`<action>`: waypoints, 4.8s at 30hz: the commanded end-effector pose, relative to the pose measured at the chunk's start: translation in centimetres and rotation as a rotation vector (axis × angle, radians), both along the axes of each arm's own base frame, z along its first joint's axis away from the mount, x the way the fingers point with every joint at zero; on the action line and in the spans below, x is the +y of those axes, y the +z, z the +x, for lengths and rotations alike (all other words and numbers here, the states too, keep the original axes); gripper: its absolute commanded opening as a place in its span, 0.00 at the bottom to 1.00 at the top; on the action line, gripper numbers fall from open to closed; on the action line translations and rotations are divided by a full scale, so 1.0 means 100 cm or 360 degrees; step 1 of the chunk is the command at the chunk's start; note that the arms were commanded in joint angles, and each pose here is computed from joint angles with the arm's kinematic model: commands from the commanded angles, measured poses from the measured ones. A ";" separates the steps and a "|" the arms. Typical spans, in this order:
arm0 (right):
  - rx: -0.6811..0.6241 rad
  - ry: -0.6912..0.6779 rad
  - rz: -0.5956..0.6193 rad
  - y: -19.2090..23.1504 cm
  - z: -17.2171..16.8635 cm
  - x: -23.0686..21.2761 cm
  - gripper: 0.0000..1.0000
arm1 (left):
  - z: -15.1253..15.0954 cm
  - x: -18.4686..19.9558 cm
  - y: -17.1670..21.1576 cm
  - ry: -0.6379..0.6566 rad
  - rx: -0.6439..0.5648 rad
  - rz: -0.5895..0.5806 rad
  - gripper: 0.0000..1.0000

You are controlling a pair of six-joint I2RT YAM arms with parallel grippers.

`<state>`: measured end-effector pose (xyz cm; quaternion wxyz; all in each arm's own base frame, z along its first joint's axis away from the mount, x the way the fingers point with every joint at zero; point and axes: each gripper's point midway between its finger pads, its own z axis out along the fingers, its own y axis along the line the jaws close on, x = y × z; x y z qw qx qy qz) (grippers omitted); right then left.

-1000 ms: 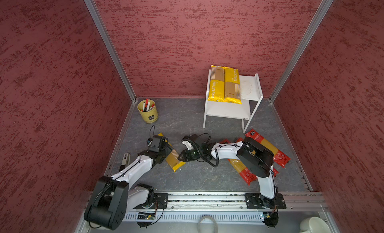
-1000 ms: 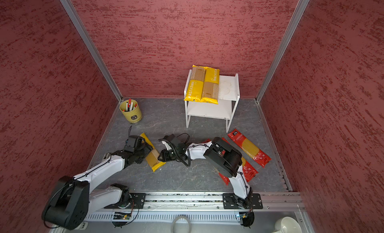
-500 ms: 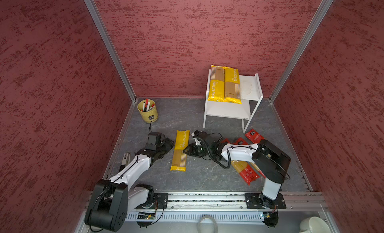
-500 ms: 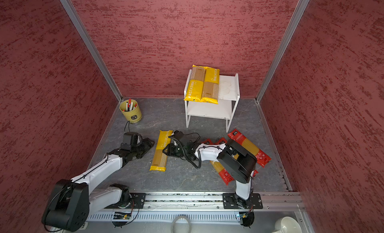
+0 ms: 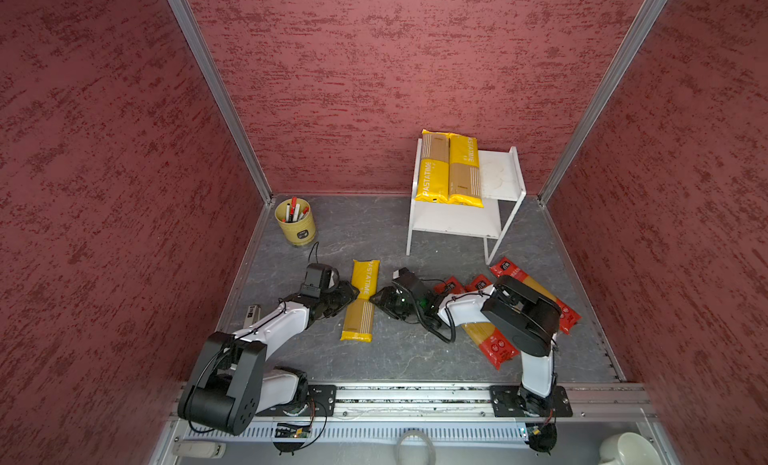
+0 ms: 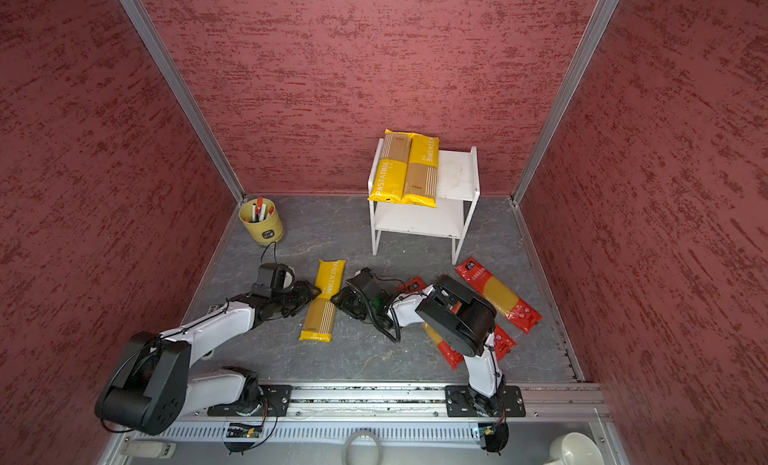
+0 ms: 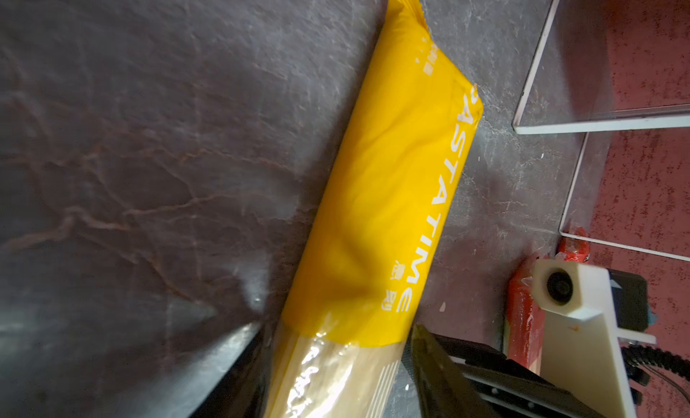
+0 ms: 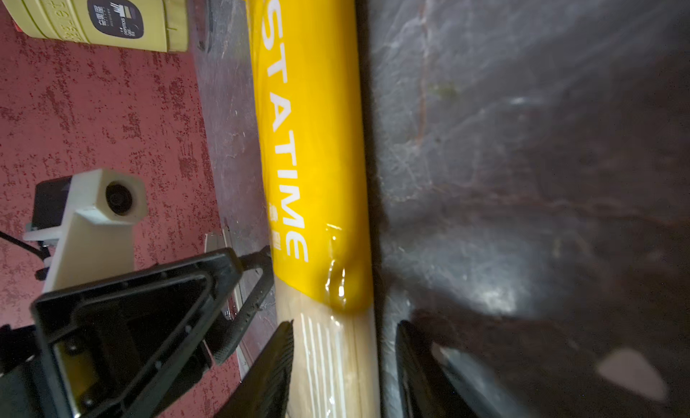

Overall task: Place and organize the pasta boxes and bags onto the shelf
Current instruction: 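Hold the yellow bag with both grippers and start lifting it, then raise the yellow bag upright with both grippers toward the shelf, then carry the upright bag with both grippers onto the shelf top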

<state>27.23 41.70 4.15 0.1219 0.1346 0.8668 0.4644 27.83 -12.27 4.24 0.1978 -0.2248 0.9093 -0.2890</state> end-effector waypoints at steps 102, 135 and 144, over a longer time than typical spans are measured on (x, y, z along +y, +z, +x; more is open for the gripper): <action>-0.2049 0.0133 0.0448 0.357 -0.027 -0.174 0.14 | -0.014 -0.211 0.335 -0.1280 -0.1841 -0.0805 0.04; -0.1585 -0.0017 0.0607 0.305 -0.011 -0.205 0.70 | 0.041 -0.215 0.394 -0.0892 -0.1757 -0.0992 0.00; -0.1594 -0.0081 0.0622 0.301 -0.007 -0.209 0.63 | 0.044 -0.227 0.414 -0.0879 -0.1689 -0.1155 0.01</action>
